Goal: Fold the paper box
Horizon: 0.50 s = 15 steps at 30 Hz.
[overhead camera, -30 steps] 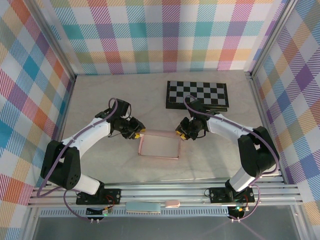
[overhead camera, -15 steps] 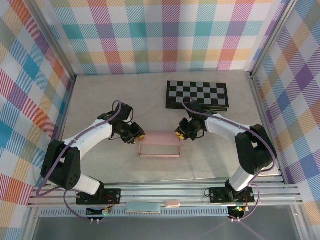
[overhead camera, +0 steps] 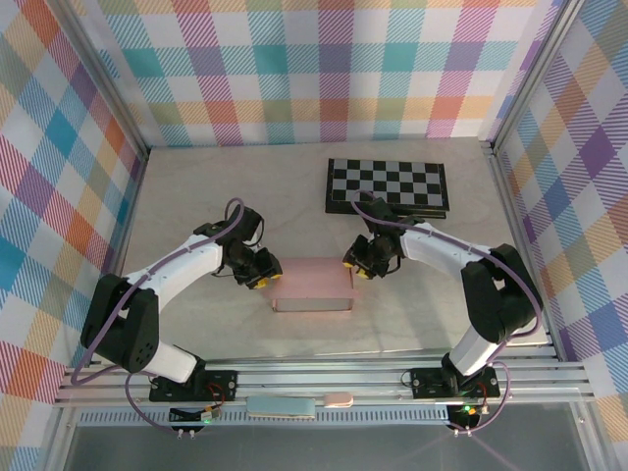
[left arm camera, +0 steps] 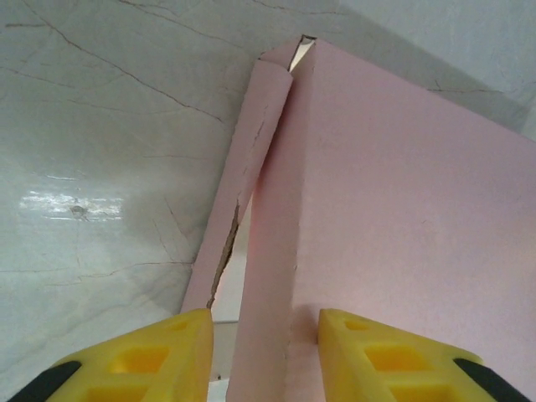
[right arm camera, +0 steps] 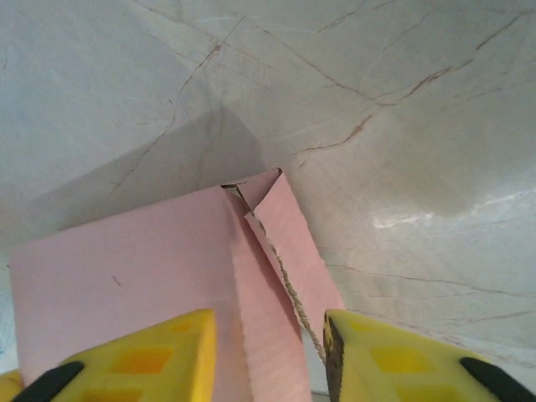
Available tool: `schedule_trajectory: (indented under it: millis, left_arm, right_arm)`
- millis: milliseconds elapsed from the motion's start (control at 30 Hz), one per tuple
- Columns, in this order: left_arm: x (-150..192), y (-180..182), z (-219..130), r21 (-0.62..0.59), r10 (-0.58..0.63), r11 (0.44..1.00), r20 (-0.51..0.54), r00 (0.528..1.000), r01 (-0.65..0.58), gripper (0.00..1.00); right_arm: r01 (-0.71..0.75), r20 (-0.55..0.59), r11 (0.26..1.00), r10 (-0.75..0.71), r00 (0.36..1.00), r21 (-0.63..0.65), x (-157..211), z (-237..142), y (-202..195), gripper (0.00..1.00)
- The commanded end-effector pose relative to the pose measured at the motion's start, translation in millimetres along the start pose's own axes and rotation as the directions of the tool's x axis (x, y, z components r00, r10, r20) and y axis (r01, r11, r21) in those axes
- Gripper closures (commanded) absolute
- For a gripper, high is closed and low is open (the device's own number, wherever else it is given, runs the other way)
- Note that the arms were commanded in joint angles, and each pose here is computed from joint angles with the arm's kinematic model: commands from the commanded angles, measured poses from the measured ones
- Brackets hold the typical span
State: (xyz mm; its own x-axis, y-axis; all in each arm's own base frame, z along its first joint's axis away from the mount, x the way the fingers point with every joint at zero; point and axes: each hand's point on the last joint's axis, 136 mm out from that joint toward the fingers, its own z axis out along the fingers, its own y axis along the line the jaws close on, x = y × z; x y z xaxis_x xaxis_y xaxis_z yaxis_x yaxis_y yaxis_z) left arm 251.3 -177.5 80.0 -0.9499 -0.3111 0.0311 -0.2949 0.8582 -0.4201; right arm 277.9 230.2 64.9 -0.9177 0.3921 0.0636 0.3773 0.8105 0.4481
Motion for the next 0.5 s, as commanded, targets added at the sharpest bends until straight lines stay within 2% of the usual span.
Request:
schedule_trajectory:
  millis: [0,233,467]
  left_arm:
    - [8,13,4,-0.059,0.027,0.998,-0.030,0.999,-0.029,0.60]
    - [10,16,10,-0.030,0.050,0.998,-0.011,0.999,-0.051,0.52]
    - [9,22,20,-0.019,0.050,0.999,0.000,0.999,-0.050,0.51]
  right_arm:
    - [0.086,0.003,0.996,-0.086,0.996,-0.022,7,-16,6,0.54]
    - [0.154,-0.083,0.981,-0.164,0.983,-0.116,30,-9,13,0.43]
    - [0.148,-0.151,0.984,-0.161,0.975,-0.097,45,9,-6,0.45]
